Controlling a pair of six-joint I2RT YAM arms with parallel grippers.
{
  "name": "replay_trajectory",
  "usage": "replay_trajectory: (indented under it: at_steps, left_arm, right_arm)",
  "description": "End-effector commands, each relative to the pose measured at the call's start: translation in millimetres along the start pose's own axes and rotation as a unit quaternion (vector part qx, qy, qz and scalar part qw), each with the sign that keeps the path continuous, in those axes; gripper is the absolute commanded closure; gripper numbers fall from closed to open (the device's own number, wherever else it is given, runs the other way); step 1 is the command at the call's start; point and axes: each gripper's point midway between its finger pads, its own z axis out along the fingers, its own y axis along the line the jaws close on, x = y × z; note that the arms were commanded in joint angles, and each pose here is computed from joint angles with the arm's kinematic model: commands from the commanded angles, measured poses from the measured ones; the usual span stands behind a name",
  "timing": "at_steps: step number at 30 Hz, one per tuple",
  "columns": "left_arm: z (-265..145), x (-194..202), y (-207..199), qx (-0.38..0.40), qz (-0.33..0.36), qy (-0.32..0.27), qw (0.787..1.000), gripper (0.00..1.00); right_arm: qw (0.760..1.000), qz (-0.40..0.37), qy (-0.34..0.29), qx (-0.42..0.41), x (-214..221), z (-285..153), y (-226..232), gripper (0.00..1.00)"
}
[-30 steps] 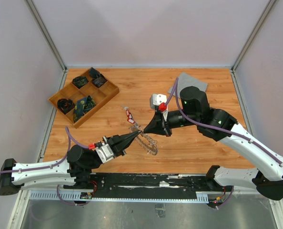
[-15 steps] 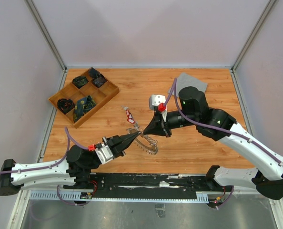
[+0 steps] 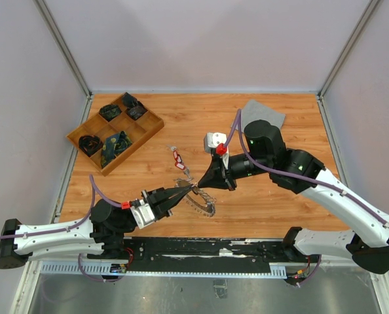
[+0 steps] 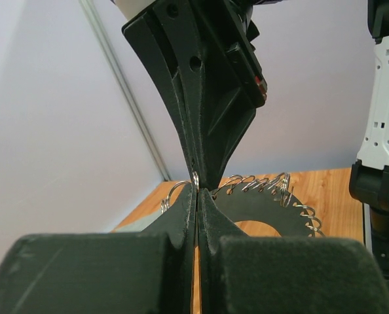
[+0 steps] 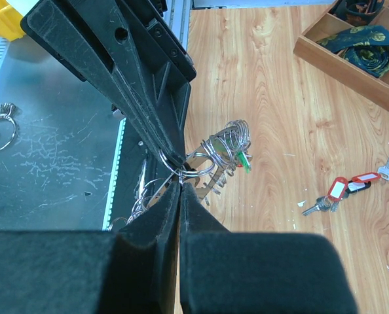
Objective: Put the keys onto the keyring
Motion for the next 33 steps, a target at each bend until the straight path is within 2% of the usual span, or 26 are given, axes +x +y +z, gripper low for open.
replay_trajectory:
  at_steps: [1,13,27,33]
  left_arm:
    - [4.6,-44.9,1.8,0.015,-0.003,-0.078,0.997,0.99]
    - [5.2,-43.4,0.7,0.016,-0.003,-0.076,0.997,0.99]
    - [2.8,-50.5,0.7,0.016,-0.018,-0.094,0.995,0.99]
    - [1.4,-54.7,2.6,0.007,-0.04,-0.108,0.993,0.99]
  right_arm:
    - [1.0,-0.013,-0.003,-0.001,-6.6,2.3,-1.2,0.99]
    - [1.0,-0.019,0.001,-0.017,-7.2,4.6,2.3,0.96]
    - [0.994,-0.099,-0.049,0.025,-27.8,-26.1,8.3,0.8]
    - [0.989,-0.12,-0.077,0.03,-36.4,-34.7,14.3,0.87]
